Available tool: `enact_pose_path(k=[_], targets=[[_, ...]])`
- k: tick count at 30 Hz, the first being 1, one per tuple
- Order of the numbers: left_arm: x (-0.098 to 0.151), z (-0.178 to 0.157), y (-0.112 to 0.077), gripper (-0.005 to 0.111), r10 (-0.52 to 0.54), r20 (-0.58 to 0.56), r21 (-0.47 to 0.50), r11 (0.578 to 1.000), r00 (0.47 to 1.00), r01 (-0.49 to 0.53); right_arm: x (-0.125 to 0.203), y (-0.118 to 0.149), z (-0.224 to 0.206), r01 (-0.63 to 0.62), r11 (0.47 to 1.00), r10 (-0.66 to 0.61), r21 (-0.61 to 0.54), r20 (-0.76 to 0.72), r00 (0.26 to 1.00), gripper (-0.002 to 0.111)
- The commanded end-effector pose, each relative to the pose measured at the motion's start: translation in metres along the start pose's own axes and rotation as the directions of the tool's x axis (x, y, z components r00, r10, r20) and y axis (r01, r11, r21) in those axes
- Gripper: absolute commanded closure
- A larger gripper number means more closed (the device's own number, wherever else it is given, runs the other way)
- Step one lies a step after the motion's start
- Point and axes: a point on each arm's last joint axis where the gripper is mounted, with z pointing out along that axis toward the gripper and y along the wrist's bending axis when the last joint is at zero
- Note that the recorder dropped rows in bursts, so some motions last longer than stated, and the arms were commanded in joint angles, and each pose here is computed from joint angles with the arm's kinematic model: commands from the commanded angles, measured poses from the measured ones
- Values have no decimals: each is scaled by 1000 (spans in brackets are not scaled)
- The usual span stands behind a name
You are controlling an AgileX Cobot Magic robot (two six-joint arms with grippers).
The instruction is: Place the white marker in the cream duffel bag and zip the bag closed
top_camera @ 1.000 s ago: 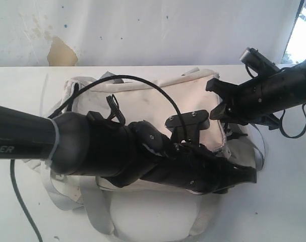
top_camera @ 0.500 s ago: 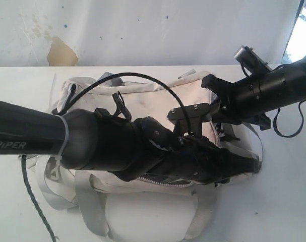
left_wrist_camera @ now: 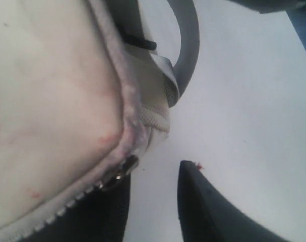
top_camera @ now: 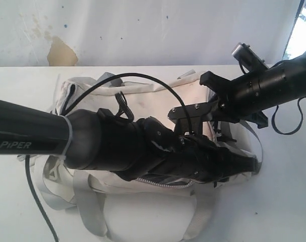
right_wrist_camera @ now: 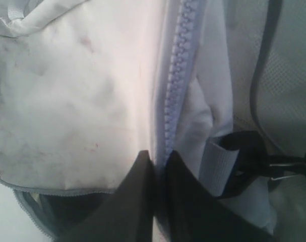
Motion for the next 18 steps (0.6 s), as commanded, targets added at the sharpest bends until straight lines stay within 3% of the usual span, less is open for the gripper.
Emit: enact_pose_path(k=[1, 14, 18], targets=[[0, 2, 6, 73, -54, 13, -22, 998, 998, 55, 1, 1, -2, 42, 999, -42, 0, -28, 999, 108], [-7, 1, 23, 73, -85, 88, -93, 991, 992, 93, 2, -7, -3, 135, 987, -131, 89, -48, 990, 108], [-2, 6, 26, 73, -76, 64, -99, 992, 995, 82, 2, -7, -3, 140, 986, -135, 90, -56, 989, 108]])
